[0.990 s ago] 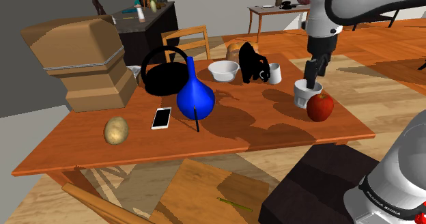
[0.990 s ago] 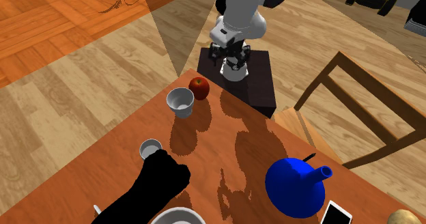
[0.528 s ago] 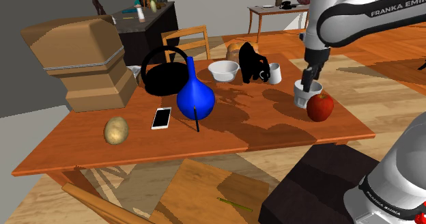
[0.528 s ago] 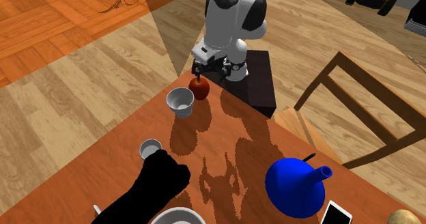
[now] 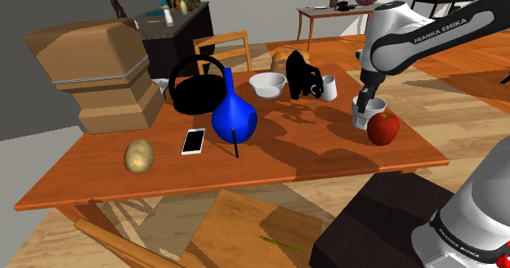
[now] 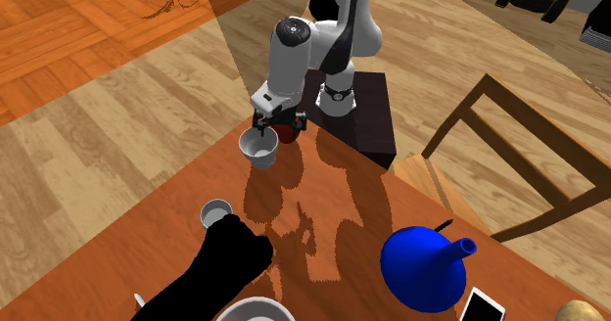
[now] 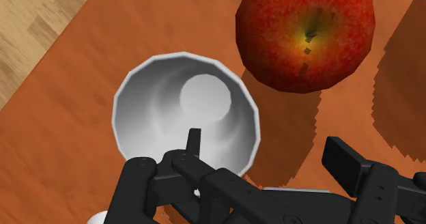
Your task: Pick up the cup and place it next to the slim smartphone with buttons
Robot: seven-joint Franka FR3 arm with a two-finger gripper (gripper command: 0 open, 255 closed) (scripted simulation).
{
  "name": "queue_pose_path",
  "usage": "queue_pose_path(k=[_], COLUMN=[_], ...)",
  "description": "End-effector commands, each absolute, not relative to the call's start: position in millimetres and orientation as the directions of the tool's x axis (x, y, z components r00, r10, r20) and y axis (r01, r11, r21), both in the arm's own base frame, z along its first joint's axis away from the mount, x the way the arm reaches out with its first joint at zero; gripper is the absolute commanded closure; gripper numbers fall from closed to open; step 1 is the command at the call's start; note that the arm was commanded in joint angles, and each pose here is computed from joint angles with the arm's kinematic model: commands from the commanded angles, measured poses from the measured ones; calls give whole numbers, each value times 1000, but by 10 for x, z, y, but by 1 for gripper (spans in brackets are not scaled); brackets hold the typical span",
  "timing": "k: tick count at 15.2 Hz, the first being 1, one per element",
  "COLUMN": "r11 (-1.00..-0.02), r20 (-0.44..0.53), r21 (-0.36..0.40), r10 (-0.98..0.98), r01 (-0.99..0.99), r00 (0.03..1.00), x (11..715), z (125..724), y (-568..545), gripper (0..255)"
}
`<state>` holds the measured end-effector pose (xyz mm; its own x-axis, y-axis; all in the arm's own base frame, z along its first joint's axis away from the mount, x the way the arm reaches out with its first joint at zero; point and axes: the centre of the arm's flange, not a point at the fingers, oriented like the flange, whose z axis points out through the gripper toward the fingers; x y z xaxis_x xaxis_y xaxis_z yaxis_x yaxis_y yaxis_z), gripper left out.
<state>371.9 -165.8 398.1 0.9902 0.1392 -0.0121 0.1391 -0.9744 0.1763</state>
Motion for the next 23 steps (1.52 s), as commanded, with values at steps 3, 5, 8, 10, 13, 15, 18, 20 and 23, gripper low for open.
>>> queue_pose_path(k=[3, 5, 8, 10, 13, 15, 18, 20, 23], r11=[-974, -974, -974, -974, -974, -974, -974, -974, -974], r20=[-9, -9, -9, -9, -9, -9, -9, -9, -9], r21=[178, 178, 178, 178, 178, 178, 178, 178, 178], r10=[141, 141, 141, 141, 141, 141, 141, 141, 141], r01=[141, 141, 141, 141, 141, 141, 141, 141, 141], r00=[990, 990, 990, 990, 990, 990, 990, 990, 990], x=[3738, 3740, 3740, 3741, 3741, 3741, 3741, 3741, 3741], z=[3757, 3654, 3624, 3624, 3624, 3624, 3624, 3624, 3624], y=[-1706, -1725, -1730, -1730, -1730, -1730, -1730, -1730, -1730], gripper=[0, 0, 0, 0, 0, 255, 255, 255, 255])
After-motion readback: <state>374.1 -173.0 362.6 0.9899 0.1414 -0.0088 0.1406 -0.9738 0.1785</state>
